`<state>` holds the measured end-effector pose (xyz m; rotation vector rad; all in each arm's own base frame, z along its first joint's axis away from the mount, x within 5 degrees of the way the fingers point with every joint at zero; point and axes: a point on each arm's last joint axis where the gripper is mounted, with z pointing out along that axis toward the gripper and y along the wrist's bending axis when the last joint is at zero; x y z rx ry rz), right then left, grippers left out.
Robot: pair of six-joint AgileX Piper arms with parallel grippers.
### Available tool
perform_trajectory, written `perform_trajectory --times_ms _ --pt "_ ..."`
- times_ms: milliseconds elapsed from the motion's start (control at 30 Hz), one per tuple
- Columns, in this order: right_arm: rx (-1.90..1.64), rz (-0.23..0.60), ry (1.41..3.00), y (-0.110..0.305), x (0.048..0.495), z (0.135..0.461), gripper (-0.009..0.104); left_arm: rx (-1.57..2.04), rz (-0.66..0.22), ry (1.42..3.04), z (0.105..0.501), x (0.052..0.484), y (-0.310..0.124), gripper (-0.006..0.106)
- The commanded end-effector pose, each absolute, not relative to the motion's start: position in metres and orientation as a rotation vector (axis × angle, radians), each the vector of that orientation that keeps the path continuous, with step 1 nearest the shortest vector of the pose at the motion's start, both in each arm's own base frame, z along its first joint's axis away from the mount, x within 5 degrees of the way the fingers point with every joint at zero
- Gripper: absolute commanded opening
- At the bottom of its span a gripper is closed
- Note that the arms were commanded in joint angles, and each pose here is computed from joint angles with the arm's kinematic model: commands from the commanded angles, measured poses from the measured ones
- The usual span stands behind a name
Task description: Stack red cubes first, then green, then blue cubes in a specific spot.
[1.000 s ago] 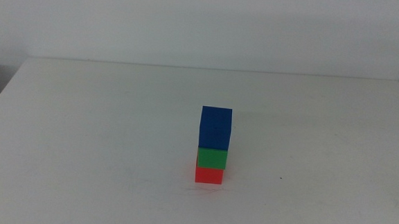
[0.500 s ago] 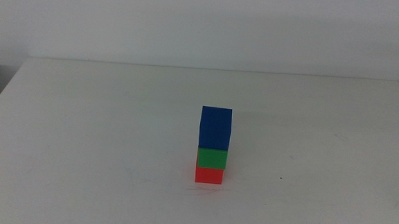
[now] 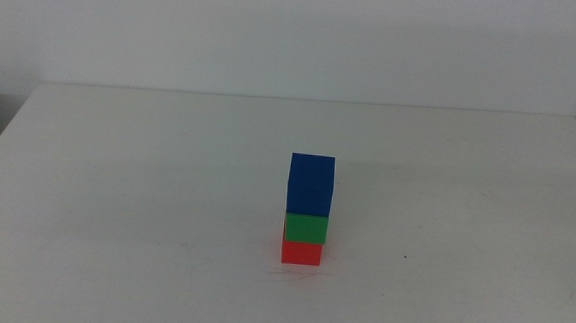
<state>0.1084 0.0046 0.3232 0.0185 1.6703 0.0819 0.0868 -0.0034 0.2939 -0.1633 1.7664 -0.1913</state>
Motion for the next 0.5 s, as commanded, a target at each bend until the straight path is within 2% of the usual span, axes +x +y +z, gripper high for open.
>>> perform_trajectory --times_ms 0,267,467 --pt "0.008 0.062 1.581 0.003 0.095 0.310 0.080 -0.169 -0.222 1.664 0.288 0.079 -0.003 0.094" --pt "0.008 0.062 1.603 0.002 0.064 0.225 0.080 -0.260 -0.141 1.614 0.225 0.053 0.005 0.094" --pt "0.014 0.056 1.623 0.002 0.058 0.198 0.080 -0.270 -0.134 1.676 0.186 0.054 0.005 0.094"
